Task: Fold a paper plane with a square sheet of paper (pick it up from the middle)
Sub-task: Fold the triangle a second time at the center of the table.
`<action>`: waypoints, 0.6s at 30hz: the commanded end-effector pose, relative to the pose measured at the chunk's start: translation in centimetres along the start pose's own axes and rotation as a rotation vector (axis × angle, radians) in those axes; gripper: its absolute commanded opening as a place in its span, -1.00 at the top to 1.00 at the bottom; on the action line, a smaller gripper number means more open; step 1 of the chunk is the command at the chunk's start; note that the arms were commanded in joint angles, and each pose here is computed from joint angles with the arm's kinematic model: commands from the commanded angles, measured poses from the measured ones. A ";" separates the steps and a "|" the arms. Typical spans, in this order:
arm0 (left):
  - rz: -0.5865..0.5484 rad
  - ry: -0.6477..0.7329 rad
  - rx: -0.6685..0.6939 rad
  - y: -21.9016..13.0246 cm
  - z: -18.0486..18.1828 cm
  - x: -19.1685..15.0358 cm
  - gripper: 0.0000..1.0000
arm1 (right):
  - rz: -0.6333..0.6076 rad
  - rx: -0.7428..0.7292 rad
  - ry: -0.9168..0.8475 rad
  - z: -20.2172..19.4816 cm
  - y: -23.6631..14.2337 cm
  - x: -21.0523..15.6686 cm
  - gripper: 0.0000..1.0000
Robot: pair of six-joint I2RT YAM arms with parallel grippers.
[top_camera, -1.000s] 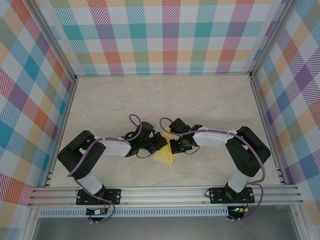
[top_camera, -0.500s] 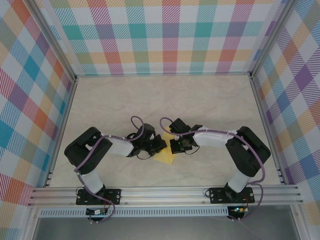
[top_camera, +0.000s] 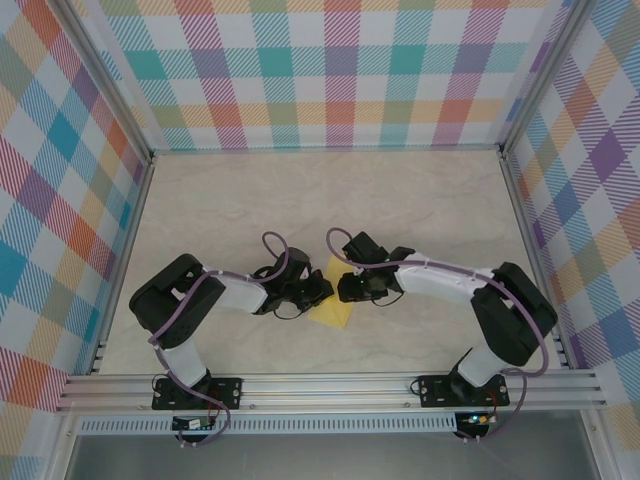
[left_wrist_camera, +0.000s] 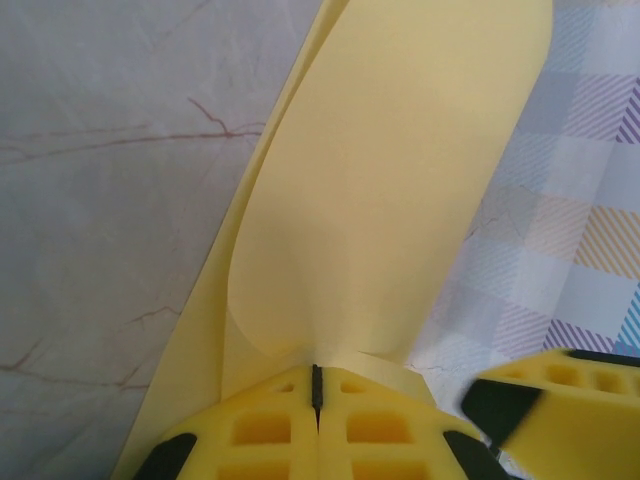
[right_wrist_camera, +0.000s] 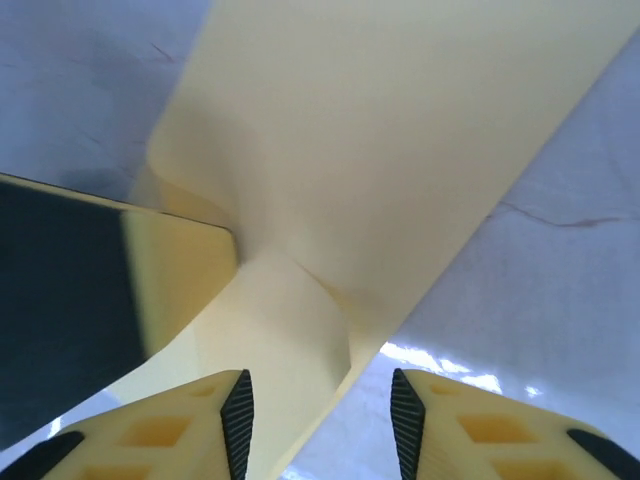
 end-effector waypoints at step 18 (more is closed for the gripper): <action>0.028 0.003 0.071 0.3 1.4 -1.1 1.00 | 0.214 0.381 0.171 2.4 1.5 -2.4 0.88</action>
Point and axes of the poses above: each hand's point on the last joint's axis, 136 mm out from that joint toward the fingers, its own y axis out along the fingers, its own z axis along the line the jaws close on, x = y × z, the point moved 10 cm from there along -y, back along the fingers, and after that the axes turned 13 degrees about y, right-handed, at the moved point
